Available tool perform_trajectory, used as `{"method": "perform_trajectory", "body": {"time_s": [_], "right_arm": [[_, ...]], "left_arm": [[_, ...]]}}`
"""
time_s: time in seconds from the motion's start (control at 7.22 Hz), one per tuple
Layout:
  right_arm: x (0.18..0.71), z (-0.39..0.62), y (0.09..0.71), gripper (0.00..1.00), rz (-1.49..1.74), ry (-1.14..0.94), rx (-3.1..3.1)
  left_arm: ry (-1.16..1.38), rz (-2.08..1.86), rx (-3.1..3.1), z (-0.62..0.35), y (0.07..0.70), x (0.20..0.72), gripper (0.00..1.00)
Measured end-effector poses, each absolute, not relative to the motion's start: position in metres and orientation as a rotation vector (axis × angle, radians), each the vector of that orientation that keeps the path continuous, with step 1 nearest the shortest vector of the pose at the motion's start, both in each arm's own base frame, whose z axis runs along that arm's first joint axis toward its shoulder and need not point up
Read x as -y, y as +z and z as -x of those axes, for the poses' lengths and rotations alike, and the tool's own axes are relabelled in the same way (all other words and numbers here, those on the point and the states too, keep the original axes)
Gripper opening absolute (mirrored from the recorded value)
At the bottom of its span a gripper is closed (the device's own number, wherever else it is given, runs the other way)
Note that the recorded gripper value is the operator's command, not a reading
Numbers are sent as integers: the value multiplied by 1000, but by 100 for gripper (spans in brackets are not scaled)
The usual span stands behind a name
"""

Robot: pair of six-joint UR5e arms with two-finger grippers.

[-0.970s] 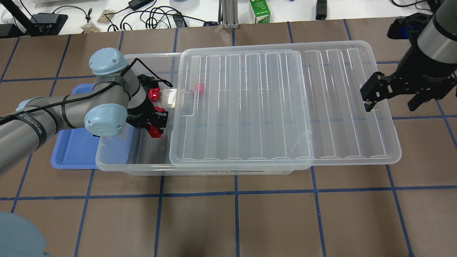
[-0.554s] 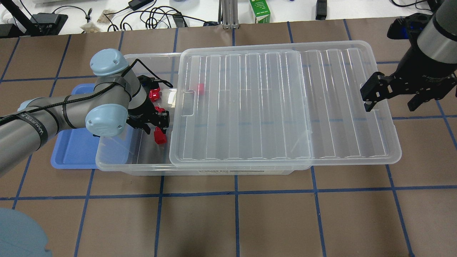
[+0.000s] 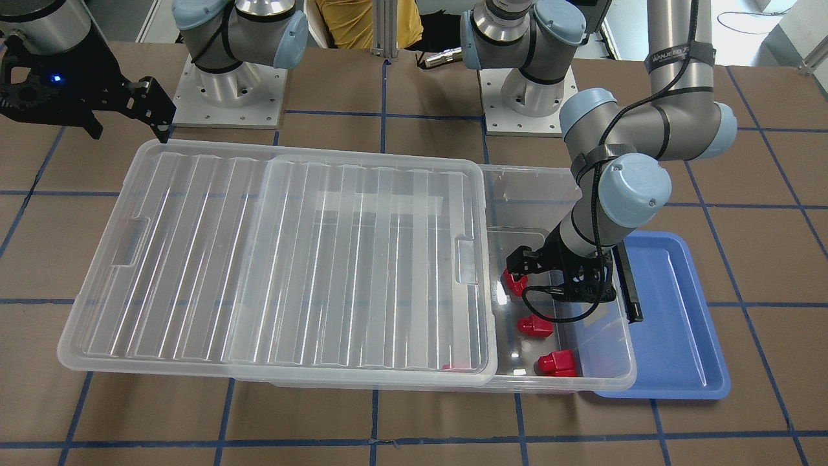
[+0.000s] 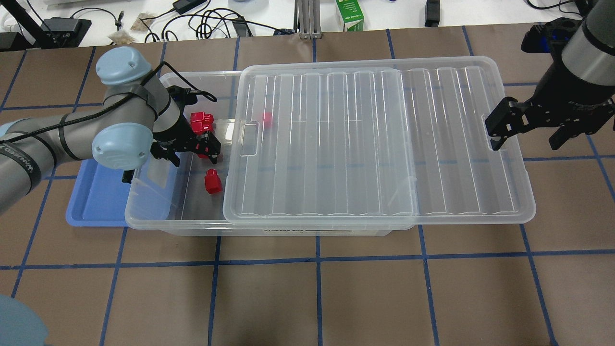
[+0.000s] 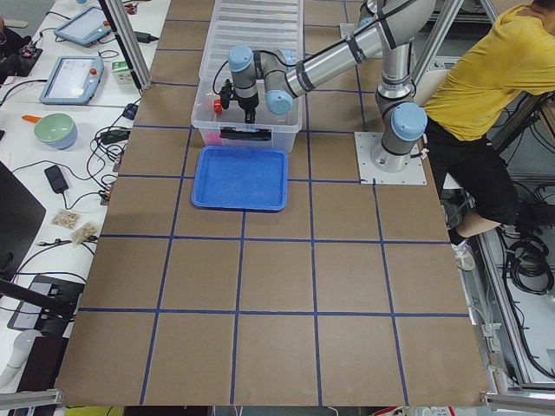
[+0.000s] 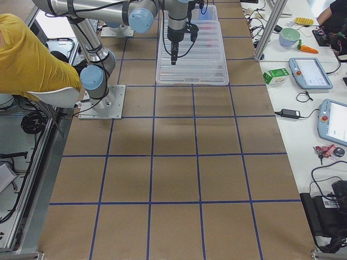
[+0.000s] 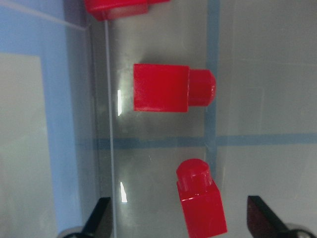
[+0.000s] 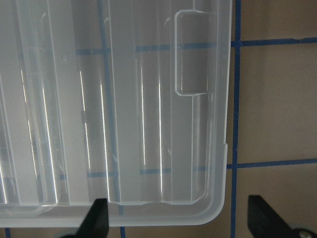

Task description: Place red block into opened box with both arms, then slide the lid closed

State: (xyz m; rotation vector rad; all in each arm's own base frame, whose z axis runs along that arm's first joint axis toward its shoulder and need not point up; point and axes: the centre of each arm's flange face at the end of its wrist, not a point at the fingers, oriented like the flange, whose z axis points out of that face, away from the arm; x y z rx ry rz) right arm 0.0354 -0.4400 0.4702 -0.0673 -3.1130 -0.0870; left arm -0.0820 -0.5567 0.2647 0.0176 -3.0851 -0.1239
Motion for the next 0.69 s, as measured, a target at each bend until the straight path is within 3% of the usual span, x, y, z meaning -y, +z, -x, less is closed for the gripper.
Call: {"method": "perform_trajectory", "body": {"time_s": [0.69], "right_arm": [[443, -30, 468, 100, 41, -94, 3105]], "left_arm": [[-64, -49, 3100, 109, 422, 557, 100]]}}
